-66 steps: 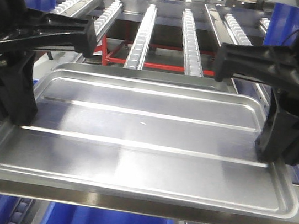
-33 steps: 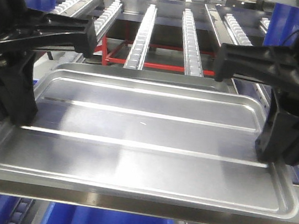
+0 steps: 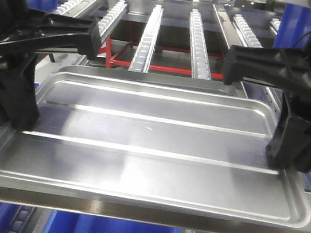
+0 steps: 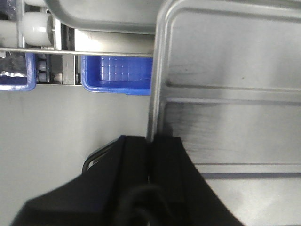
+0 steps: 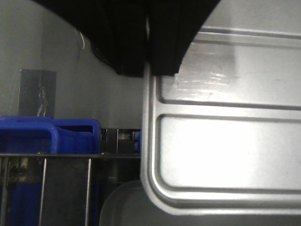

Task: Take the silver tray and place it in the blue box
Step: 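Lift the tray with both grippers and pull it toward the robot, then hold the tray level in both grippers while driving to the blue bins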

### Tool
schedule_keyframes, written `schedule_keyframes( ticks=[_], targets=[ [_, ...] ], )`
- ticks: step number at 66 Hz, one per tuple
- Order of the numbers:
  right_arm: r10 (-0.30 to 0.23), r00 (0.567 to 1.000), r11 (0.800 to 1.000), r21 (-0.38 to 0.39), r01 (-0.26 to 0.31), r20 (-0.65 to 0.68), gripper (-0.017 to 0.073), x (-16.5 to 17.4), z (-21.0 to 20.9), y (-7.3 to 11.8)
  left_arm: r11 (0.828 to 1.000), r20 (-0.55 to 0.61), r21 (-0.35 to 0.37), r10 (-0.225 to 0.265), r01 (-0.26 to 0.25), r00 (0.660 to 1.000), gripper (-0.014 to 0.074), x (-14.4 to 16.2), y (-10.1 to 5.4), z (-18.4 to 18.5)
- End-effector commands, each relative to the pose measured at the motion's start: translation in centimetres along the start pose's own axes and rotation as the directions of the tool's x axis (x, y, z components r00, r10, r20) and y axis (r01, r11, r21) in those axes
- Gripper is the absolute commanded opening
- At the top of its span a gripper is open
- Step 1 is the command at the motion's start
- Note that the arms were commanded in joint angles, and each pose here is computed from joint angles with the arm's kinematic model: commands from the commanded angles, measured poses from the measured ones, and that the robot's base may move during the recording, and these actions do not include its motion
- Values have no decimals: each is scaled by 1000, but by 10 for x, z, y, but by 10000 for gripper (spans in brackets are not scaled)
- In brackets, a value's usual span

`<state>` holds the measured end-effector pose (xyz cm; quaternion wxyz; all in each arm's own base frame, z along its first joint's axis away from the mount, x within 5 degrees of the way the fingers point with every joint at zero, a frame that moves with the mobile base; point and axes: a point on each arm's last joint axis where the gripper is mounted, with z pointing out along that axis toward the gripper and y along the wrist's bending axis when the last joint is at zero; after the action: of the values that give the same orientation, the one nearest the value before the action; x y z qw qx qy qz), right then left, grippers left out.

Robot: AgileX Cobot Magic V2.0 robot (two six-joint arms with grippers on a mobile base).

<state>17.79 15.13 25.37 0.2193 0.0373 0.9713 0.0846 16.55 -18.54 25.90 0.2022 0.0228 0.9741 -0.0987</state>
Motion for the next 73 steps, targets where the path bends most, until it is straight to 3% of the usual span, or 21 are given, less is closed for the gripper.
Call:
schedule_keyframes(
  ticks=[1, 73],
  targets=[
    [-22, 998, 1000, -5, 22, 50, 60, -7, -11, -1, 1000, 51, 26, 1, -2, 999, -104, -6, -1, -14],
    [-22, 998, 1000, -5, 22, 50, 60, -7, -11, -1, 1000, 51, 26, 1, -2, 999, -104, -6, -1, -14]
  ],
)
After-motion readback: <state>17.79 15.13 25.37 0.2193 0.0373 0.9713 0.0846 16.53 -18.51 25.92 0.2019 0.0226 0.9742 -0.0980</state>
